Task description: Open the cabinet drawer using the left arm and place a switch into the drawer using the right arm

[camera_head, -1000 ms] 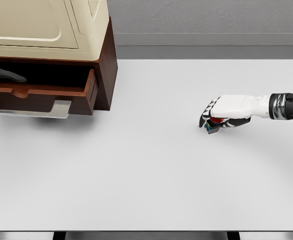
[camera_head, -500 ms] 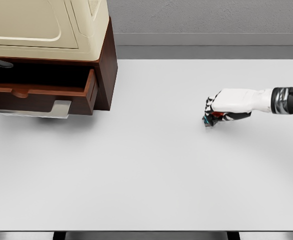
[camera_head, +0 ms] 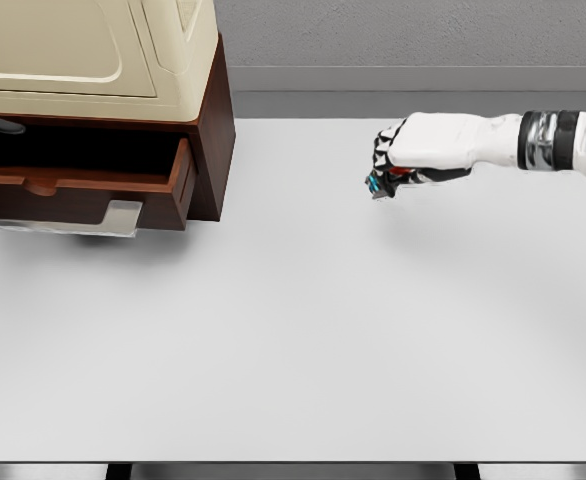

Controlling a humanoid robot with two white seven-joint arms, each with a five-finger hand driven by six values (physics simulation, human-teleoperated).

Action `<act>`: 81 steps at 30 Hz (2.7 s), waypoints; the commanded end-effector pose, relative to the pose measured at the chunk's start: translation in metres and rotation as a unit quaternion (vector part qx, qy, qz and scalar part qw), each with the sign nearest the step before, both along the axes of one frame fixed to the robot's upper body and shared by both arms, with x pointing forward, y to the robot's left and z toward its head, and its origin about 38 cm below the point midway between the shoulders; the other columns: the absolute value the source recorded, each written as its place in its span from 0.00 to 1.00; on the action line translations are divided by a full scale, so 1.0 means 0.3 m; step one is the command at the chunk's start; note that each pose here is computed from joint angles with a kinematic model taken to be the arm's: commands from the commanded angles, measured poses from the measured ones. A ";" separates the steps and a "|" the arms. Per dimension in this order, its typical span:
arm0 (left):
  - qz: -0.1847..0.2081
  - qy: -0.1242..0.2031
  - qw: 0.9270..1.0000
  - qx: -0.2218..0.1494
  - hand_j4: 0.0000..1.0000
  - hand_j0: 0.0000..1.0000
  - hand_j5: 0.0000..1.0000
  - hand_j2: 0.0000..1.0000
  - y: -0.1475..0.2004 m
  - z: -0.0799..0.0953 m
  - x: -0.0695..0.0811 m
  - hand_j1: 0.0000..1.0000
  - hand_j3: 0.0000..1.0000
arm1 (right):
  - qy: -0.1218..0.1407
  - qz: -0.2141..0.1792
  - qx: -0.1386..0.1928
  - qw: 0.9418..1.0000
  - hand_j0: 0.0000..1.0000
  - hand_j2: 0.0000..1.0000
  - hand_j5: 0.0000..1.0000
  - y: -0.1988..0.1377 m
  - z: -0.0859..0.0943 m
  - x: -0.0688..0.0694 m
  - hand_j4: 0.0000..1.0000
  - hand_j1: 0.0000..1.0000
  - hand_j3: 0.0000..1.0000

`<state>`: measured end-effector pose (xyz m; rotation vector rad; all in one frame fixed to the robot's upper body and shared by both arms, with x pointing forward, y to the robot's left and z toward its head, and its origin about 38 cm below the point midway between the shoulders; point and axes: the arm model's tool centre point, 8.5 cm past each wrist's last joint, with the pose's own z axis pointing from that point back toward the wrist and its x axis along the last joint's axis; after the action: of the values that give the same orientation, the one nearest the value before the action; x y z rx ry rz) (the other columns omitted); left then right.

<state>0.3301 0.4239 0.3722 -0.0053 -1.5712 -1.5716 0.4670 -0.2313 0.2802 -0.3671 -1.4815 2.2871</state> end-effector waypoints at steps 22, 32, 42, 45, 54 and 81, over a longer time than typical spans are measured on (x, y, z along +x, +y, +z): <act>0.001 0.001 1.000 -0.003 1.00 1.00 1.00 1.00 -0.001 -0.001 0.002 1.00 1.00 | -0.078 0.178 -0.001 0.981 0.31 0.31 0.31 0.430 0.206 -0.121 0.31 0.31 0.31; 0.000 0.002 1.000 -0.004 1.00 1.00 1.00 1.00 -0.002 -0.004 0.002 1.00 1.00 | -0.109 0.223 0.009 0.969 0.32 0.32 0.32 0.566 0.305 -0.157 0.32 0.32 0.32; 0.000 0.002 1.000 -0.001 1.00 1.00 1.00 1.00 -0.001 -0.007 0.002 1.00 1.00 | -0.123 0.244 0.020 0.962 0.31 0.31 0.31 0.681 0.376 -0.157 0.31 0.31 0.31; 0.000 0.002 1.000 0.000 1.00 1.00 1.00 1.00 -0.002 -0.009 0.002 1.00 1.00 | -0.126 0.235 0.022 0.963 0.31 0.31 0.31 0.699 0.402 -0.128 0.31 0.31 0.31; -0.003 0.003 1.000 0.003 1.00 1.00 1.00 1.00 -0.007 -0.022 0.004 1.00 1.00 | -0.122 0.248 0.029 0.961 0.31 0.31 0.31 0.784 0.413 -0.130 0.31 0.31 0.31; -0.004 0.006 1.000 0.016 1.00 1.00 1.00 1.00 -0.006 -0.040 0.004 1.00 1.00 | -0.091 0.216 0.017 0.972 0.31 0.31 0.31 0.912 0.396 -0.028 0.31 0.31 0.31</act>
<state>0.3313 0.4217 0.3586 -0.0031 -1.5365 -1.6064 0.4558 0.0421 0.4001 -0.2750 -1.8476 2.6243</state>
